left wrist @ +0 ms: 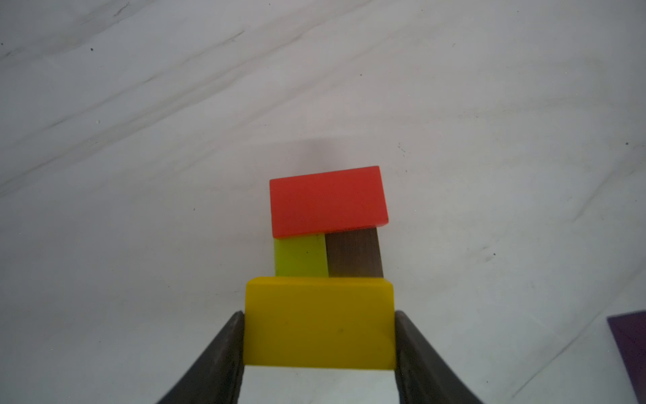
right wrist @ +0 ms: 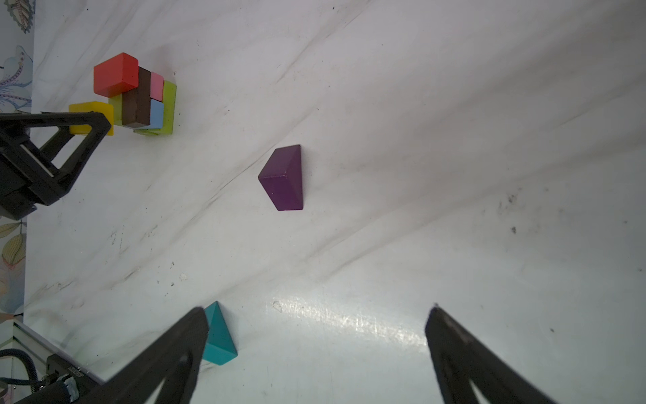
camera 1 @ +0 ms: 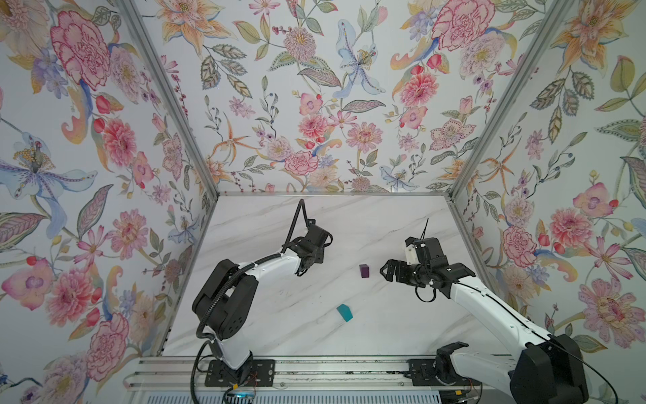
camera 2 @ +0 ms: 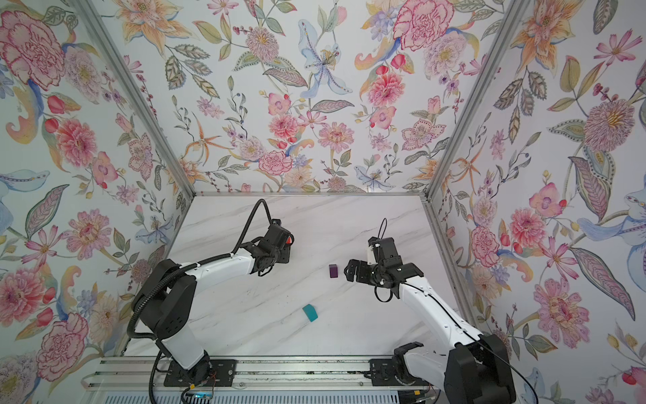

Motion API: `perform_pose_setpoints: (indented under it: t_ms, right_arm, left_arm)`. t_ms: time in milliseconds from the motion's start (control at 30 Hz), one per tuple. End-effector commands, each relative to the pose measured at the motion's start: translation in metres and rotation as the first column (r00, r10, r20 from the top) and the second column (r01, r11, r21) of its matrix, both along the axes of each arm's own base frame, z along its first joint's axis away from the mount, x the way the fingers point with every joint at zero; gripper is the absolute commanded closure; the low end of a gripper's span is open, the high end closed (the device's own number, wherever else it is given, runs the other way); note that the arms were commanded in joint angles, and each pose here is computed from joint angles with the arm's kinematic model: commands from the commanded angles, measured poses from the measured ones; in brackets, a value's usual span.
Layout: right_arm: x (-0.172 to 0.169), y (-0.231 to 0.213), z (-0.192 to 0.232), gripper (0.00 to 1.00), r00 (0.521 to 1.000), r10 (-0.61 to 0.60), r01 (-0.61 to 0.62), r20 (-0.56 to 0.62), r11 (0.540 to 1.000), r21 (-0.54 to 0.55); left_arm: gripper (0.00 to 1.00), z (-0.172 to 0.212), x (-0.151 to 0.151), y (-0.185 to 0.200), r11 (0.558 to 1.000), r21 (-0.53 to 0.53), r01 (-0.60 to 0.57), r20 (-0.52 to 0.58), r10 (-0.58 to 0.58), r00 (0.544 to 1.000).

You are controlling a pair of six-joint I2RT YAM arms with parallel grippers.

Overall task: Build the wood block tower
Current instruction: 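Lower the yellow block against the stack beneath the red block with the left gripper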

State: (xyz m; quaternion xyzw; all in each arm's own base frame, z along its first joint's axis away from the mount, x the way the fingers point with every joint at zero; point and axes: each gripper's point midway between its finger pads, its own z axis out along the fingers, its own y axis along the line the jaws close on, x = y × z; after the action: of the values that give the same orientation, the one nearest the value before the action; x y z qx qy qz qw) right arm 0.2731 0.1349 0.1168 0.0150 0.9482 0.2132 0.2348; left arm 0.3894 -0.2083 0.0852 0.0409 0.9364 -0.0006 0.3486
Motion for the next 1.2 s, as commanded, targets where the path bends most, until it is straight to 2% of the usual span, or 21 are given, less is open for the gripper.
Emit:
perform_pose_setpoints:
  t_ms: [0,1167]
  right_arm:
    - [0.007,0.0,0.005,0.01,1.0,0.014,-0.014,0.027,1.0,0.003]
    - [0.006,-0.016,-0.004,0.01,1.0,-0.017,0.017,0.008,1.0,0.025]
  left_arm:
    - [0.41,0.002,0.009,0.005,0.999,0.021,-0.035,0.001,0.035,0.999]
    - [0.36,-0.005,0.025,0.0,0.996,0.071,-0.047,-0.015,0.048,0.999]
